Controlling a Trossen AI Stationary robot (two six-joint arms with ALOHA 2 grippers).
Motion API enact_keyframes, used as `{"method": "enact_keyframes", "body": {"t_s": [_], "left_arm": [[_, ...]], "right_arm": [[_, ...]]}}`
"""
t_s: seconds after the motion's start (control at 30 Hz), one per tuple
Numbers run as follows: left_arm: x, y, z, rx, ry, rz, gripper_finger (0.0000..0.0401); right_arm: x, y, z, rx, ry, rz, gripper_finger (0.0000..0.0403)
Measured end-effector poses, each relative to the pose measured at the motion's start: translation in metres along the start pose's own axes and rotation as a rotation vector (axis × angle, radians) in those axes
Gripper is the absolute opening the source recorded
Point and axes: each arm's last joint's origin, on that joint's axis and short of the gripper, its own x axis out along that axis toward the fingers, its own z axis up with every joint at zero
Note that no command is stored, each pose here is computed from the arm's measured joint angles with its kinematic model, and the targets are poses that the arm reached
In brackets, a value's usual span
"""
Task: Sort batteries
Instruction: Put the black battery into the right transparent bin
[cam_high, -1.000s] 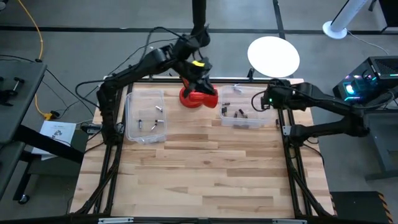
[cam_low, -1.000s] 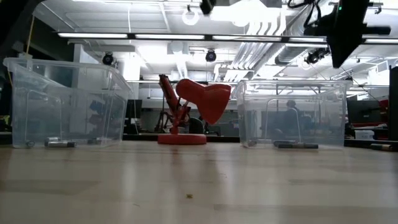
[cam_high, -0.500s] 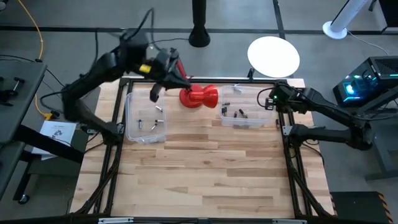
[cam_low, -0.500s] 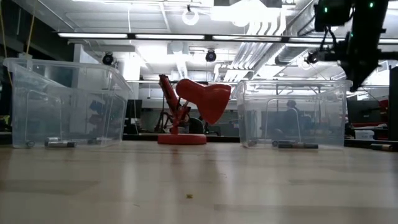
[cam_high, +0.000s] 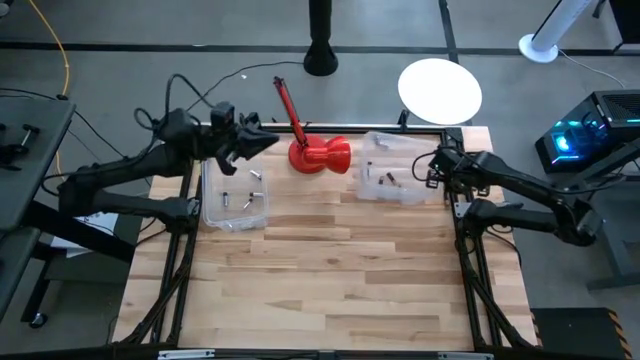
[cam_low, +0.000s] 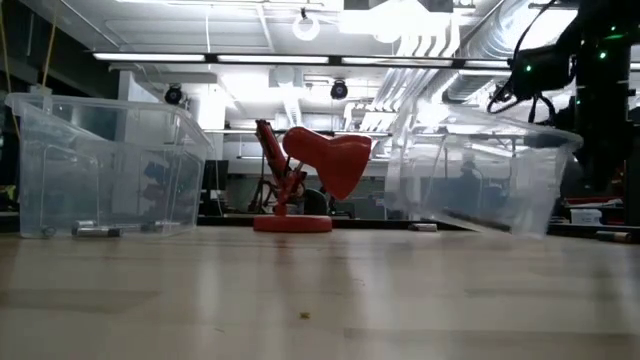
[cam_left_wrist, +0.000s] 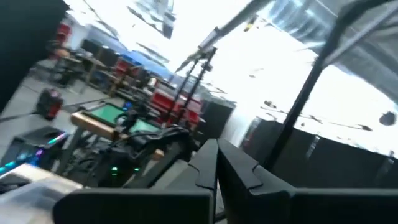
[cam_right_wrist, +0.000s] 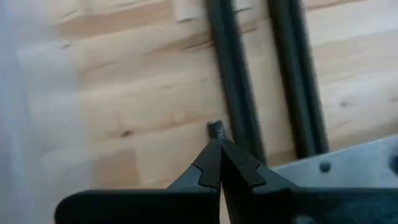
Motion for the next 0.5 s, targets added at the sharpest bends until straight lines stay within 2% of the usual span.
{"method": "enact_keyframes", "body": {"t_s": [0.07,0.1,0.23,0.37,0.43,0.5], "left_arm": [[-0.004,-0.002,0.001,0.002,-0.018,0.011,0.0],[-0.005,-0.004,0.003,0.009,-0.03,0.009,0.0],[-0.011,-0.015,0.016,0.065,-0.093,-0.011,0.0],[-0.014,-0.018,0.02,0.095,-0.11,-0.012,0.0],[-0.015,-0.02,0.021,0.1,-0.114,-0.014,0.0],[-0.016,-0.02,0.022,0.106,-0.118,-0.015,0.0]], "right_arm": [[0.002,0.001,0.001,0.04,-0.024,-0.023,0.0],[0.003,0.004,0.003,0.064,-0.035,0.005,0.0],[-0.004,0.024,0.013,0.069,-0.09,0.232,0.0],[-0.019,0.037,0.021,0.096,-0.147,0.378,0.0],[-0.03,0.038,0.024,0.079,-0.188,0.376,0.0],[-0.041,0.033,0.028,0.078,-0.243,0.304,0.0]]}}
